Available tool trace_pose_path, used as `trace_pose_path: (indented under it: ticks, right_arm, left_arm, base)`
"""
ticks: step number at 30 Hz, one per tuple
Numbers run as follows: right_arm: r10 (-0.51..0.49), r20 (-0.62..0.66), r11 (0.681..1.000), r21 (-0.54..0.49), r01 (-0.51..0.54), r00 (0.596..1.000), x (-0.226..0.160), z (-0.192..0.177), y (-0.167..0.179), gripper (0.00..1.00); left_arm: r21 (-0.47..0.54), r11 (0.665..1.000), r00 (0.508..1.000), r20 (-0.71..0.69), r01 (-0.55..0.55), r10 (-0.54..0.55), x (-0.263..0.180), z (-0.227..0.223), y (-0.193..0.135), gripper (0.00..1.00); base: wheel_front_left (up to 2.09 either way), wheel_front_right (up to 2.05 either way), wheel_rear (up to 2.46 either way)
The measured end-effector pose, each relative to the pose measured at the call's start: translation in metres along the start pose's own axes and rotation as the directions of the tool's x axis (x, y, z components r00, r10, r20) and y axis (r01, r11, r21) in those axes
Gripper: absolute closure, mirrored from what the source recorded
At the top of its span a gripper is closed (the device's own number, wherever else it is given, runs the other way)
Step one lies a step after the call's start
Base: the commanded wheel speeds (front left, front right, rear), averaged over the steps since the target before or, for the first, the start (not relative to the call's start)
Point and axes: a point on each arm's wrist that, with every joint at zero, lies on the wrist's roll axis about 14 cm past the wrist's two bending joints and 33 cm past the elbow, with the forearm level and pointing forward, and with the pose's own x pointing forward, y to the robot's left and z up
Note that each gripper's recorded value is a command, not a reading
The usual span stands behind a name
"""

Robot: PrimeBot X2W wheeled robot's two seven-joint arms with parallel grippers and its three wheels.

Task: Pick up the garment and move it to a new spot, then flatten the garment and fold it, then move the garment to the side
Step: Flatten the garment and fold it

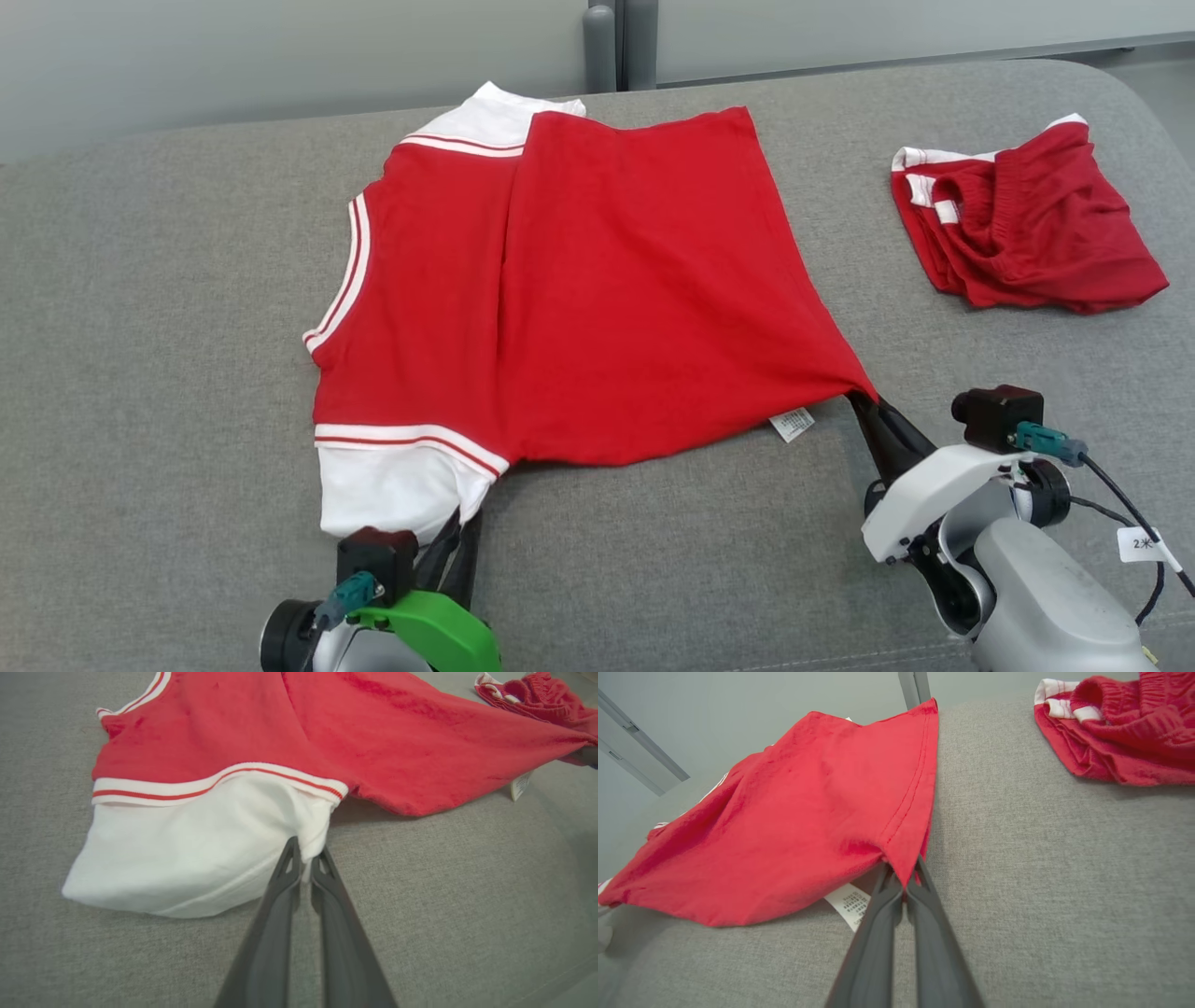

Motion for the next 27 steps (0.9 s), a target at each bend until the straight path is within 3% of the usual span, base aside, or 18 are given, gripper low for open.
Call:
trace_pose_path:
  ticks: [11, 12, 13, 14, 16, 17, 18, 27]
  right_arm:
    - [-0.057, -0.084, 0.998, 0.019, 0.059, 0.995, -0.012, -0.029, -0.017, 1.0]
    - [-0.06, -0.089, 0.998, 0.017, 0.062, 0.994, -0.012, -0.03, -0.018, 1.0]
    - [-0.063, -0.093, 0.998, 0.013, 0.064, 0.994, -0.013, -0.031, -0.019, 0.81]
    - [-0.064, -0.099, 0.998, 0.007, 0.065, 0.993, -0.014, -0.033, -0.02, 0.71]
    - [-0.067, -0.107, 0.998, 0.003, 0.068, 0.992, -0.014, -0.035, -0.022, 0.35]
    - [-0.068, -0.109, 0.998, 0.003, 0.069, 0.992, -0.014, -0.036, -0.022, 0.04]
    - [-0.068, -0.112, 0.998, 0.003, 0.069, 0.991, -0.014, -0.037, -0.022, 0.0]
    - [-0.08, -0.119, 0.997, -0.017, 0.079, 0.99, -0.018, -0.037, -0.029, 0.0]
  left_arm:
    - [-0.002, 1.0, 0.997, -0.08, 0.007, -0.007, -0.003, -0.024, -0.003, 1.0]
    - [-0.004, 1.0, 0.997, -0.08, 0.009, -0.009, -0.003, -0.024, -0.003, 0.69]
    - [-0.009, 1.0, 0.997, -0.079, 0.016, -0.017, -0.003, -0.024, -0.005, 0.38]
    - [-0.011, 1.0, 0.997, -0.08, 0.022, -0.022, -0.003, -0.024, -0.006, 0.05]
    - [-0.019, 0.999, 0.996, -0.083, 0.033, -0.035, -0.003, -0.025, -0.009, 0.0]
    - [-0.026, 0.999, 0.995, -0.084, 0.045, -0.047, -0.003, -0.026, -0.011, 0.0]
    - [-0.033, 0.998, 0.995, -0.085, 0.049, -0.052, -0.004, -0.027, -0.013, 0.0]
    - [-0.087, 0.995, 0.999, -0.029, 0.041, -0.043, -0.004, -0.015, -0.009, 0.0]
  base:
    - [0.0, 0.0, 0.0]
    - [0.0, 0.0, 0.0]
    - [0.0, 0.0, 0.0]
    - [0.0, 0.0, 0.0]
    - [0.0, 0.0, 0.0]
    - [0.0, 0.0, 0.0]
    - [0.0, 0.0, 0.0]
    - [0.0, 0.0, 0.0]
